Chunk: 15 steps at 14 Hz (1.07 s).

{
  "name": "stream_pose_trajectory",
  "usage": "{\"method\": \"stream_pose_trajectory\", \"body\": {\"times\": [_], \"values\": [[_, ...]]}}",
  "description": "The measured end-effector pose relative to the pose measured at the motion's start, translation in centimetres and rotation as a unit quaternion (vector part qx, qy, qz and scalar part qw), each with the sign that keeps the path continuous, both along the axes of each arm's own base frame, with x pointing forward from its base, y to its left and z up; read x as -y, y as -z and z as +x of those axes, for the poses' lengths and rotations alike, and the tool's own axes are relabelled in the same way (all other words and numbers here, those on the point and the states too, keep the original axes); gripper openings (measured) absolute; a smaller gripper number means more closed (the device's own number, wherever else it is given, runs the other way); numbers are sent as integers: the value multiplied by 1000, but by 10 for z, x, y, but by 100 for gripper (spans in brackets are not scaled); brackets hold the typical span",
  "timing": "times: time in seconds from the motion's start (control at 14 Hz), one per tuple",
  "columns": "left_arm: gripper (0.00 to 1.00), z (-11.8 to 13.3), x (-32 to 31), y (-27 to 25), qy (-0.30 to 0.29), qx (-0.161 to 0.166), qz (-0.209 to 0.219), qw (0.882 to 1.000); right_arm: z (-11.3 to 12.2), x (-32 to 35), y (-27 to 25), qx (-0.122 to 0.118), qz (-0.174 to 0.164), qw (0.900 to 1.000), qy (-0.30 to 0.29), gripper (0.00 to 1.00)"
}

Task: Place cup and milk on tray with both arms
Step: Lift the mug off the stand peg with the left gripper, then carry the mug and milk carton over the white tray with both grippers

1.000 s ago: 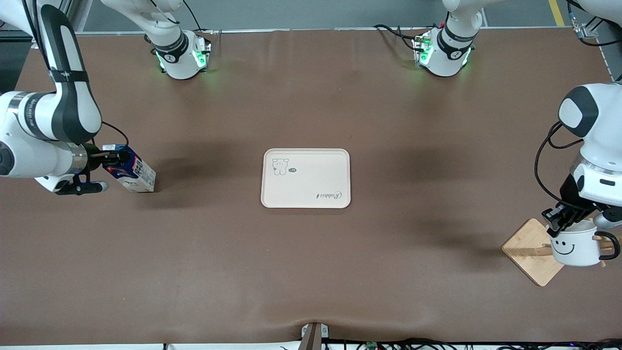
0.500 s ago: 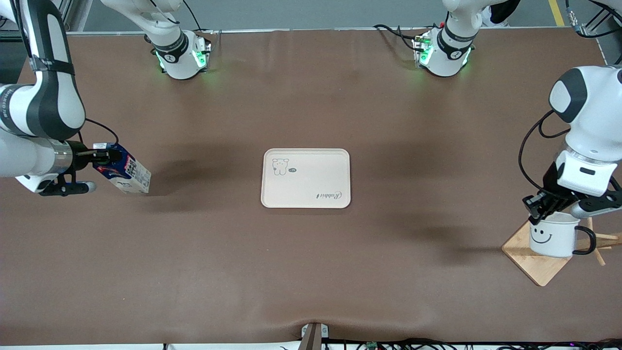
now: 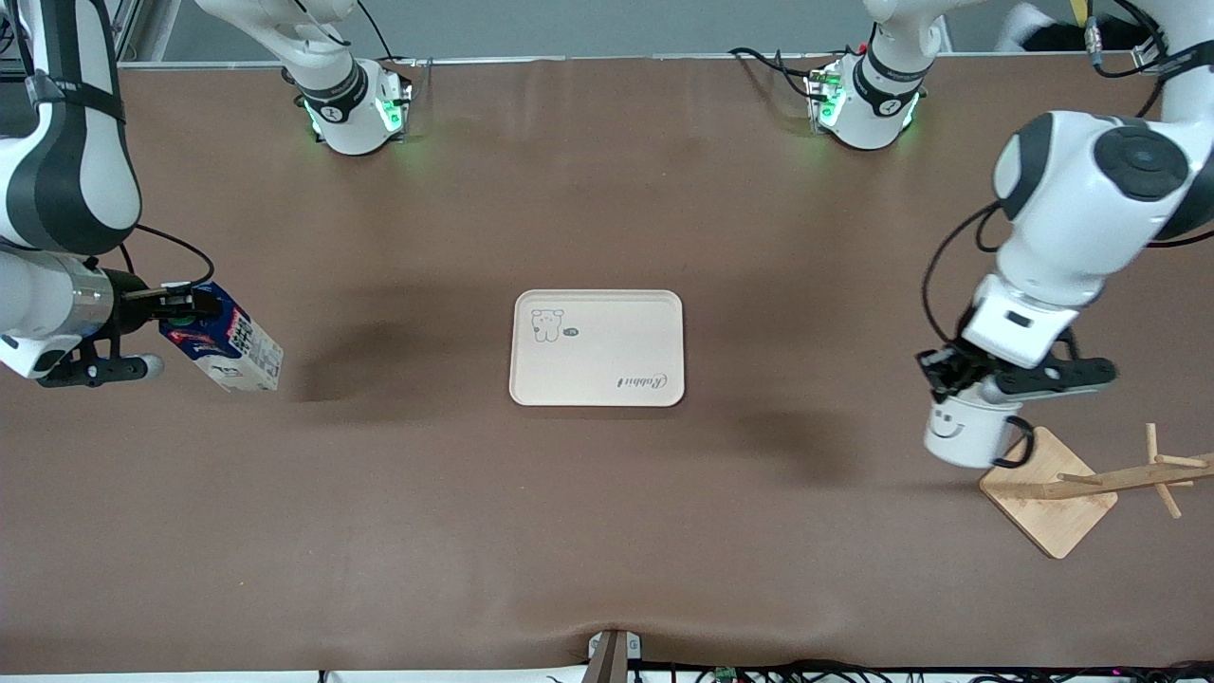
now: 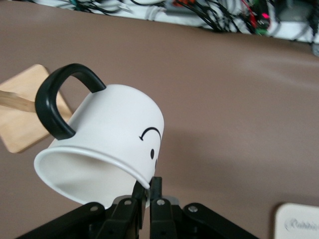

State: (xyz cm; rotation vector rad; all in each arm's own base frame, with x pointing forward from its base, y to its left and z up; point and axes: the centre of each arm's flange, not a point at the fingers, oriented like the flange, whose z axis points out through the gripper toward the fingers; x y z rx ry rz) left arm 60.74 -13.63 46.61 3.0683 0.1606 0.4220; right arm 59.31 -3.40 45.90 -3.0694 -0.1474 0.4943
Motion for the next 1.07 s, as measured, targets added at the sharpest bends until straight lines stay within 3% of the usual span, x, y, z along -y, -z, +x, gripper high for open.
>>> {"method": "stream_pose_trajectory", "body": {"times": [0.14,0.43,0.79,1.07], "values": [[7,-11,43,5,-6,-16,-13,1000,2,-13,-7,5,12,1000,-5,65],[7,-37,164,31,-23,-83,-41,995,1,-33,-12,-4,52,998,26,65],[7,-58,286,94,-51,-155,-81,983,-4,-112,-11,-20,35,997,60,65],[7,-80,334,149,-55,-208,-73,974,-6,-135,-5,-32,46,996,73,65]]}}
